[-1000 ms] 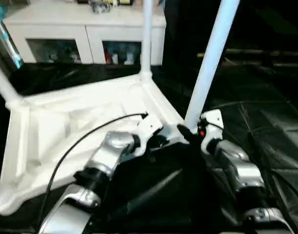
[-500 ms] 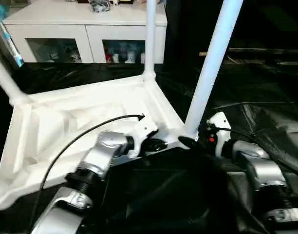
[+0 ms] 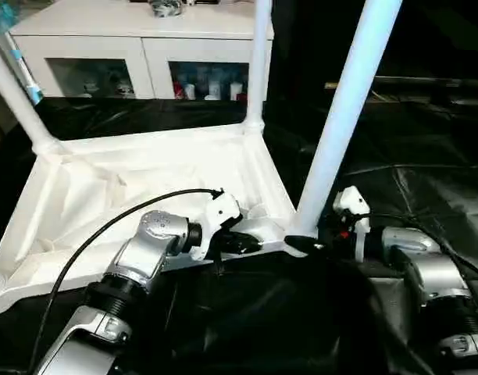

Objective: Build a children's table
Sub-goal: Rotate leg to tighten

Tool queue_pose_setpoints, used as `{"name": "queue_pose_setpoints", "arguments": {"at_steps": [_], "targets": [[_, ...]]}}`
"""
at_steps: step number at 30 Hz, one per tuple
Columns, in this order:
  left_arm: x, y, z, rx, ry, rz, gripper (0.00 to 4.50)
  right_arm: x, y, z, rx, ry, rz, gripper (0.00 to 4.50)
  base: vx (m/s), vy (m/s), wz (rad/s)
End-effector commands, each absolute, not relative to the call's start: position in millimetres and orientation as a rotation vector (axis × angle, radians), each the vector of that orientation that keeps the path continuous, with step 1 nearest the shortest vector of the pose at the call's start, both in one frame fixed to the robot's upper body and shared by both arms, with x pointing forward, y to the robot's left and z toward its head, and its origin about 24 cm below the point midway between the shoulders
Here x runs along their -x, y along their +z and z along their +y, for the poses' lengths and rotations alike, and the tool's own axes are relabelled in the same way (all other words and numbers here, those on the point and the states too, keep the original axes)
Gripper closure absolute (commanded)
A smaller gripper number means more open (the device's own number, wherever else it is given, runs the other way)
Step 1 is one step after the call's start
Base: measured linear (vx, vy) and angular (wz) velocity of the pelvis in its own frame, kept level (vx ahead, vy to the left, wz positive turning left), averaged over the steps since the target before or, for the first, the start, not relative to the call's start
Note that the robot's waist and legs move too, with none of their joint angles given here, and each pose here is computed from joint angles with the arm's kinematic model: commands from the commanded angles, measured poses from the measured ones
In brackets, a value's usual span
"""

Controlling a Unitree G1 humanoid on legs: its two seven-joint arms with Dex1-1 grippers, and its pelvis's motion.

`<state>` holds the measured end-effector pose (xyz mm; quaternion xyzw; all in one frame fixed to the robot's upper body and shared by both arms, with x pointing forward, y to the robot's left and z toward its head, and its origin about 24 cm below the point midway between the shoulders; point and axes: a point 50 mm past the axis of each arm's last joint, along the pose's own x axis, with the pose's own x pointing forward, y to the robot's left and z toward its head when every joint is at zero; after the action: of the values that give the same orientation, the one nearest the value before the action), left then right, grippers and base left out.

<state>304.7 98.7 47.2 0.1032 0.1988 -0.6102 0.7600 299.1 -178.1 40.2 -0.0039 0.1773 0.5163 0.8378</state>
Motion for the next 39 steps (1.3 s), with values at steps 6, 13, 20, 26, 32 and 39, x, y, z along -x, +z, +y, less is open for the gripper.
{"name": "queue_pose_setpoints", "arguments": {"at_steps": [6,13,20,26,32,39], "targets": [[-309,64,82,-0.175,-1.331,0.304,4.50,-287.5,24,-161.7,-0.034,1.148,0.427,1.69,0.000,0.000,0.00],[-329,62,59,-0.148,-1.052,0.278,4.50,-300.8,3,-140.8,-0.081,0.792,0.436,1.78,0.000,0.000,0.00],[-328,62,31,-0.145,-1.027,0.265,4.50,-304.7,-2,-100.2,-0.076,0.718,0.445,1.80,0.000,0.000,0.00],[-324,64,40,-0.188,-1.133,0.253,4.50,-300.1,13,-95.1,-0.107,0.912,0.373,0.89,0.000,0.000,0.00],[-317,66,57,-0.208,-1.263,0.253,4.50,-297.5,22,-120.5,-0.006,1.047,0.360,0.52,0.000,0.000,0.00],[-305,69,90,-0.229,-1.458,0.297,4.50,-290.8,39,-162.5,0.094,1.228,0.374,0.52,0.000,0.000,0.00]]}}
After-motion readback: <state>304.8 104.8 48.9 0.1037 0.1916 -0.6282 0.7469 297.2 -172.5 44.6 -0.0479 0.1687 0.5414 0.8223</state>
